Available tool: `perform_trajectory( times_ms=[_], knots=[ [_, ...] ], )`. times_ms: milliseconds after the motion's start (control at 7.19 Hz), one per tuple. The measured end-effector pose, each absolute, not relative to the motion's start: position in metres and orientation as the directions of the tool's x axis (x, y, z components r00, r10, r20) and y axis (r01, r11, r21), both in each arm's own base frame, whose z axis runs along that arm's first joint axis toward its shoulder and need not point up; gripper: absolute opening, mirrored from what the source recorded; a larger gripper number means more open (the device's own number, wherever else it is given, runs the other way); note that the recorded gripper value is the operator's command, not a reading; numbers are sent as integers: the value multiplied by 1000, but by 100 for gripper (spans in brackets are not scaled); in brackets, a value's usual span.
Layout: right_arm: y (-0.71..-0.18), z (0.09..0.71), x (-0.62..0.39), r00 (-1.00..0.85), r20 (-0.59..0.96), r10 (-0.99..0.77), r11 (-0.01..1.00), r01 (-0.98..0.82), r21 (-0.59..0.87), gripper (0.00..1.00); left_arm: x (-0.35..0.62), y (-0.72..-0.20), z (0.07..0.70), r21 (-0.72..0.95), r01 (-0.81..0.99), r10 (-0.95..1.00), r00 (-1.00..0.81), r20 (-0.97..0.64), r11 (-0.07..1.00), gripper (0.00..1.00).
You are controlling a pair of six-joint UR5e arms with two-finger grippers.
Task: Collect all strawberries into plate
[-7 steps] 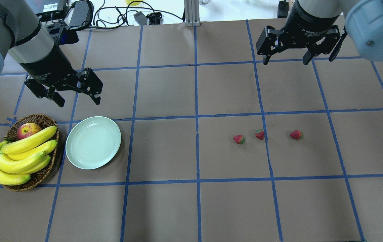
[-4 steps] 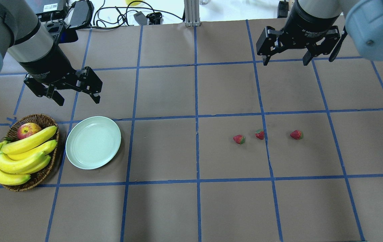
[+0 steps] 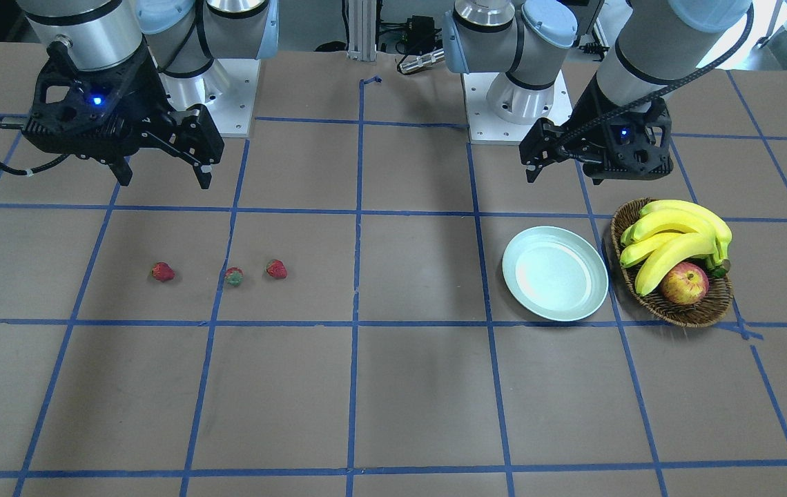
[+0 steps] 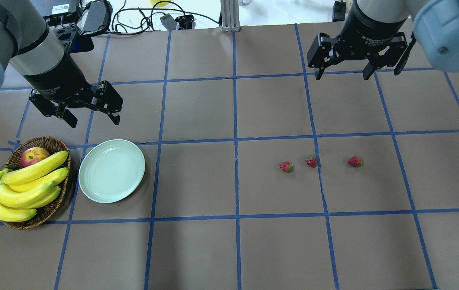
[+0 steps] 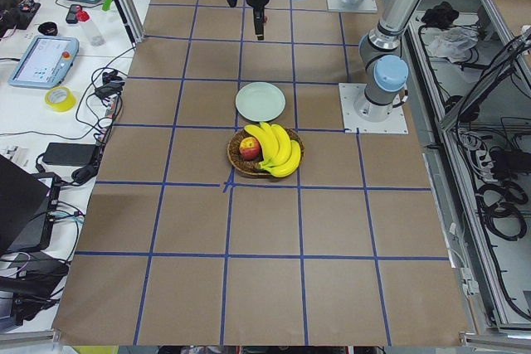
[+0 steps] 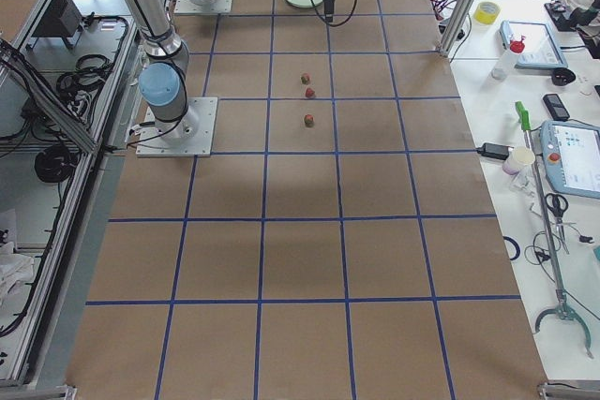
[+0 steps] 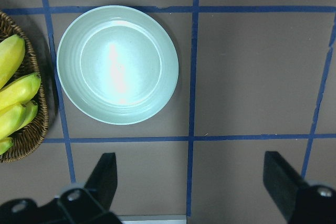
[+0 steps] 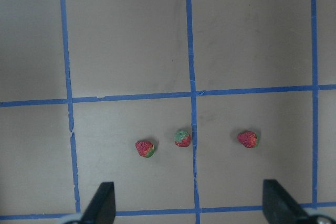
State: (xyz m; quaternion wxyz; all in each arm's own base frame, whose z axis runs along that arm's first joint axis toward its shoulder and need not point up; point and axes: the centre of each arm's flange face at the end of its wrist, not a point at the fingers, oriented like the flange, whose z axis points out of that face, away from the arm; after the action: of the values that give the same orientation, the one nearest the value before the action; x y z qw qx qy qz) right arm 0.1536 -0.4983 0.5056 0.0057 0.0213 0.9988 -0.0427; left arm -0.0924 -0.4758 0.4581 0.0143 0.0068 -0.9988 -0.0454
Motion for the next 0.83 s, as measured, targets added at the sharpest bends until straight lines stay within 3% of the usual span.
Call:
perform_trajectory(
  times_ms=[556,834],
  knots=[
    [-502,499,153,-999,12,37,997,36,-62,100,-92,-476,457,94,-12,-14,-1000,28,996,100],
    [-533,459,165,-1000,13,15,1000,14,-24,100,-93,-476,456,96,-11,-14,-999,29,995,100]
  ],
)
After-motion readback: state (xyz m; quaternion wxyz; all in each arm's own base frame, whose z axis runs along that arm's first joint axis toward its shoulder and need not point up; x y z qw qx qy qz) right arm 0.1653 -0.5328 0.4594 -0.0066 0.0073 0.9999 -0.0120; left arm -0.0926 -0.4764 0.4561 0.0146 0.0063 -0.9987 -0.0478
